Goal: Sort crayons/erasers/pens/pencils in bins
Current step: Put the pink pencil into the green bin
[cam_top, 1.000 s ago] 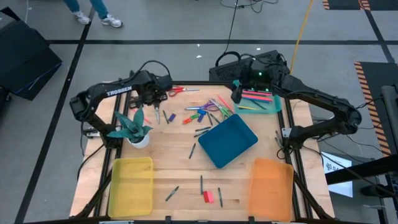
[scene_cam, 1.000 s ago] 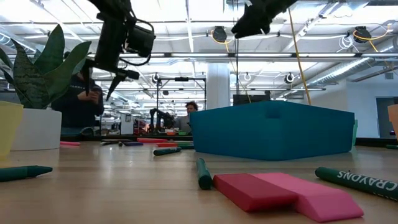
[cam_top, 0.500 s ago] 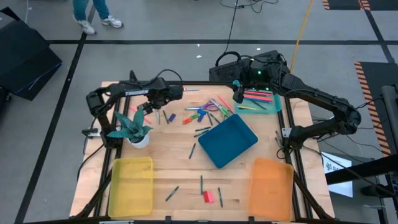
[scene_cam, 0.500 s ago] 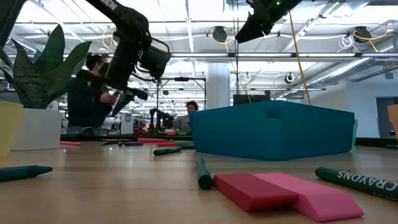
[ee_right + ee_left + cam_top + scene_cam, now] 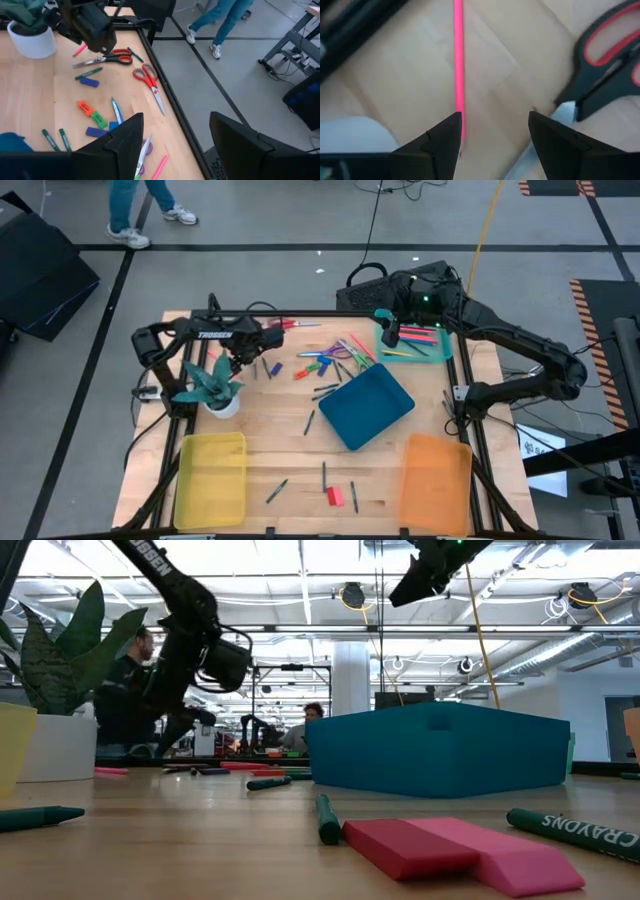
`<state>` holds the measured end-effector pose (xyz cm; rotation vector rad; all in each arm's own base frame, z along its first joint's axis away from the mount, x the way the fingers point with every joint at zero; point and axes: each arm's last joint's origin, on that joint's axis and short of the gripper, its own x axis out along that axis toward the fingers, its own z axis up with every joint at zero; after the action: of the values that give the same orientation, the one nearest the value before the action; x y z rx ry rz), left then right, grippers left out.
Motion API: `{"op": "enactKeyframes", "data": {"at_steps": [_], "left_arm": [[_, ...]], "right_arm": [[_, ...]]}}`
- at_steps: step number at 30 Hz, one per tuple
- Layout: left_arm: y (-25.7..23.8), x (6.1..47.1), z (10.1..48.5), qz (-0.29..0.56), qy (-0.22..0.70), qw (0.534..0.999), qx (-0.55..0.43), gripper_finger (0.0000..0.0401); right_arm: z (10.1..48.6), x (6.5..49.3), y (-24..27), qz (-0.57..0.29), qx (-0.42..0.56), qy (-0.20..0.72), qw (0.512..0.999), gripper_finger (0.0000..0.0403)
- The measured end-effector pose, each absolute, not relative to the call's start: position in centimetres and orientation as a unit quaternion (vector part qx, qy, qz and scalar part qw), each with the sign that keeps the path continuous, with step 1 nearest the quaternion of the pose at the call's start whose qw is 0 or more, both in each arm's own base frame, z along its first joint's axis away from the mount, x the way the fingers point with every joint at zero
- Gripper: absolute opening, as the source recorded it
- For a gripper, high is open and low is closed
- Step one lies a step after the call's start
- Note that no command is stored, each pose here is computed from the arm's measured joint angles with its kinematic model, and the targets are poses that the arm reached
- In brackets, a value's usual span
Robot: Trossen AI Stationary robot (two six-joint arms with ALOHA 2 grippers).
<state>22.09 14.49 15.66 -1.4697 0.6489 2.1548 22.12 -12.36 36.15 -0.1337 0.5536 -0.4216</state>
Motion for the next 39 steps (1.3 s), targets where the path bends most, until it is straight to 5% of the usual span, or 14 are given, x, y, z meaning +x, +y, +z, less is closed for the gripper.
{"op": "enactKeyframes", "data": {"at_steps": [8, 17, 23, 30, 39], "left_arm": [[13.6, 17.9, 15.3, 0.778, 0.242, 0.218, -0.537, 0.0232], [14.4, 16.4, 13.0, 0.755, 0.200, 0.275, -0.561, 0.0227], [14.5, 15.8, 12.3, 0.763, 0.189, 0.271, -0.555, 0.0151], [14.9, 16.5, 12.1, 0.756, 0.189, 0.333, -0.531, 0.0023], [14.2, 18.5, 12.2, 0.731, 0.179, 0.415, -0.511, 0.0040]], "right_arm": [[34.0, 21.9, -12.2, -0.200, -0.057, 0.297, 0.932, 0.0222], [34.2, 22.2, -12.4, -0.203, -0.069, 0.278, 0.936, 0.0222], [34.5, 22.3, -12.5, -0.205, -0.082, 0.266, 0.938, 0.0222], [34.5, 22.3, -12.5, -0.207, -0.082, 0.262, 0.939, 0.0222], [34.5, 22.2, -12.6, -0.222, -0.074, 0.266, 0.935, 0.0222]]}}
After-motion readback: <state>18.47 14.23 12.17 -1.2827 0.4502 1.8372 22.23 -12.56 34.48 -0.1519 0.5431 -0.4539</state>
